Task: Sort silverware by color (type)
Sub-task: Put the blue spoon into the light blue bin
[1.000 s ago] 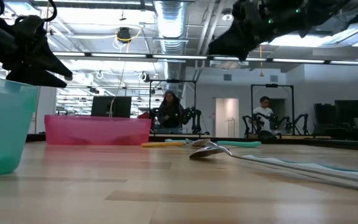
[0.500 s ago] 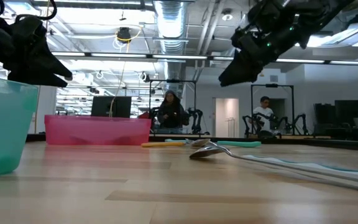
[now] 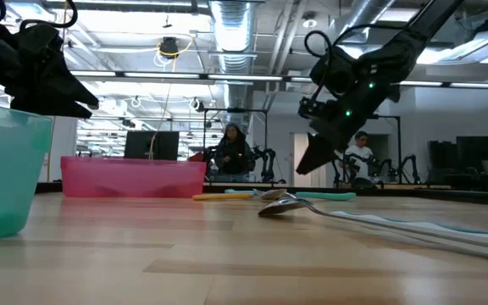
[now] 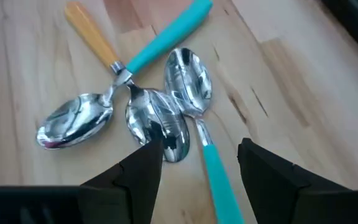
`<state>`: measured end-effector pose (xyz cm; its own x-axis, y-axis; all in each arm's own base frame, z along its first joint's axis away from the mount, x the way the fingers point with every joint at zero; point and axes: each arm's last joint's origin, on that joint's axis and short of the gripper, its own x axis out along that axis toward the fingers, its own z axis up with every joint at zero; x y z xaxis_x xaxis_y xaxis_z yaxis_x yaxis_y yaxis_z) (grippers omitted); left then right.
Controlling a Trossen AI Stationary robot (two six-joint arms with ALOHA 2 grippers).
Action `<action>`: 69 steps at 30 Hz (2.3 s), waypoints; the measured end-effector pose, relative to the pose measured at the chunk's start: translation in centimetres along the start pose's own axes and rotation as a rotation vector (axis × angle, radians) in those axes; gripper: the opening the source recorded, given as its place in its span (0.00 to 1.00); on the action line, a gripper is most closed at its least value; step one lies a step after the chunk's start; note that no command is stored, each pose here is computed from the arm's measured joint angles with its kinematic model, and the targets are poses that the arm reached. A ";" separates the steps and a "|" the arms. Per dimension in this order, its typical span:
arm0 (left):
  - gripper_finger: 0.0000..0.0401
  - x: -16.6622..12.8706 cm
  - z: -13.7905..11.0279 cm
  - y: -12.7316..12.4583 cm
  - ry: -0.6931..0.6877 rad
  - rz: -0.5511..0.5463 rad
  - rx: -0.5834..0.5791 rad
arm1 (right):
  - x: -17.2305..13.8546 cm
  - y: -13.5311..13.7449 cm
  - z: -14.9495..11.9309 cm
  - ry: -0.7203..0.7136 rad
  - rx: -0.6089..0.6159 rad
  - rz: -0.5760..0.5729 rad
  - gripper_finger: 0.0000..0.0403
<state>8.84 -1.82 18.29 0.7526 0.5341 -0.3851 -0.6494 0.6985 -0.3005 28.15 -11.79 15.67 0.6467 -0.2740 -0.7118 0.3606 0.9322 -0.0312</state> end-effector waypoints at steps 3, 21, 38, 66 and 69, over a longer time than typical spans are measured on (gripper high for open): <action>0.47 0.0 0.0 0.0 -0.004 0.003 0.000 | 0.2 0.0 -0.4 0.042 -0.007 -0.033 0.58; 0.47 0.0 0.1 0.1 -0.042 0.030 0.001 | -0.2 -0.6 -1.8 0.196 -0.021 -0.168 0.58; 0.47 0.0 0.1 0.1 -0.041 0.030 0.002 | 1.7 0.1 -3.4 0.279 0.133 -0.172 0.57; 0.47 0.0 0.1 0.1 -0.041 0.030 0.003 | -0.2 6.1 0.5 0.186 0.237 -0.127 0.48; 0.47 0.0 0.1 0.1 -0.041 0.030 0.008 | -0.4 6.7 0.1 0.196 0.265 -0.185 0.48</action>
<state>8.79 -1.70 18.34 0.7364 0.5739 -0.3582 -0.6713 0.6856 -0.2817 30.37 -5.41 15.77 0.4224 -0.3577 -0.8328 0.6371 0.7707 -0.0079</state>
